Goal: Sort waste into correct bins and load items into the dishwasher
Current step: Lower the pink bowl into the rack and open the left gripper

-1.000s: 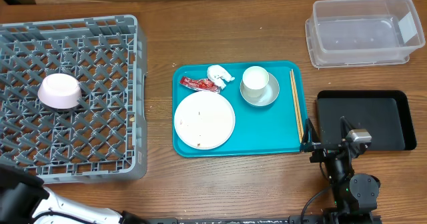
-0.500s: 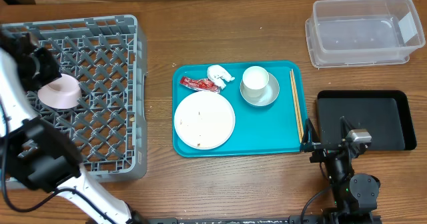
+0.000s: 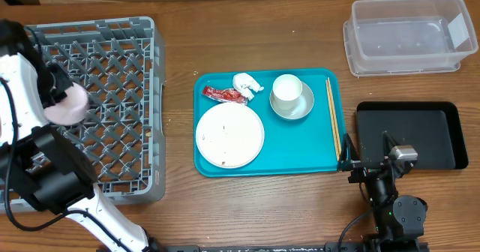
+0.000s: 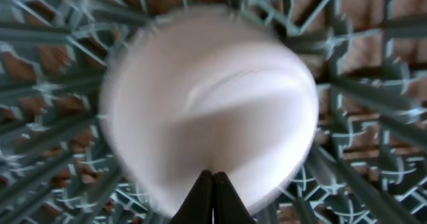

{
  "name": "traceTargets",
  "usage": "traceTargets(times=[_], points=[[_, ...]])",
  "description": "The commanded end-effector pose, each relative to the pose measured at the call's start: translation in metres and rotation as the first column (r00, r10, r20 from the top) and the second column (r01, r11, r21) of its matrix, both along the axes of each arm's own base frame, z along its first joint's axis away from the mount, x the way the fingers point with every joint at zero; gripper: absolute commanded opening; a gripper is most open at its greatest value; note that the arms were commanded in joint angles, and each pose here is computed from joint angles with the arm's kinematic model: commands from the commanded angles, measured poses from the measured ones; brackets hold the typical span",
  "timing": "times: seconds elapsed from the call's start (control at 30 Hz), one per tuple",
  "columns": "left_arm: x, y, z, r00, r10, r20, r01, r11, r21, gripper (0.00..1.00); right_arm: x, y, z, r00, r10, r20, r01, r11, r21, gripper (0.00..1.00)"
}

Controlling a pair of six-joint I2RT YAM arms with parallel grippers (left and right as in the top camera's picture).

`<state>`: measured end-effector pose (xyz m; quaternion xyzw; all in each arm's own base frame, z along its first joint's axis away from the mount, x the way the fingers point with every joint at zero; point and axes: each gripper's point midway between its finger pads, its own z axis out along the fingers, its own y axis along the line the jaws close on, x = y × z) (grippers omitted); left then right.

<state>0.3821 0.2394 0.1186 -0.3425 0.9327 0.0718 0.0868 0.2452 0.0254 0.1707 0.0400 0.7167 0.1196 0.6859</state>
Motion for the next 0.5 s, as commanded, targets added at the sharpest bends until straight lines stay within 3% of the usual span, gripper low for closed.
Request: traceTargets(times=[0.0, 0.23, 0.37, 0.47], points=[[-0.005, -0.003, -0.006, 1.0, -0.021, -0.01, 0.021, 1.0, -0.012, 0.04, 0.0, -0.002, -0.001, 1.0, -0.011, 0.006, 0.011, 1.0, 0.004, 1.0], [-0.032, 0.024, 0.0, 0.991, 0.12, -0.068, -0.116, 0.992, 0.059, 0.04, 0.0, -0.002, -0.001, 1.0, -0.011, 0.007, 0.011, 1.0, 0.004, 1.0], [-0.03, 0.018, 0.024, 0.988, 0.151, -0.005, -0.151, 0.988, -0.026, 0.04, 0.0, -0.002, -0.001, 1.0, -0.011, 0.006, 0.011, 1.0, 0.004, 1.0], [-0.01, 0.002, 0.064, 0.984, 0.127, 0.128, -0.112, 0.986, -0.122, 0.04, 0.0, -0.002, -0.001, 1.0, -0.011, 0.006, 0.011, 1.0, 0.004, 1.0]])
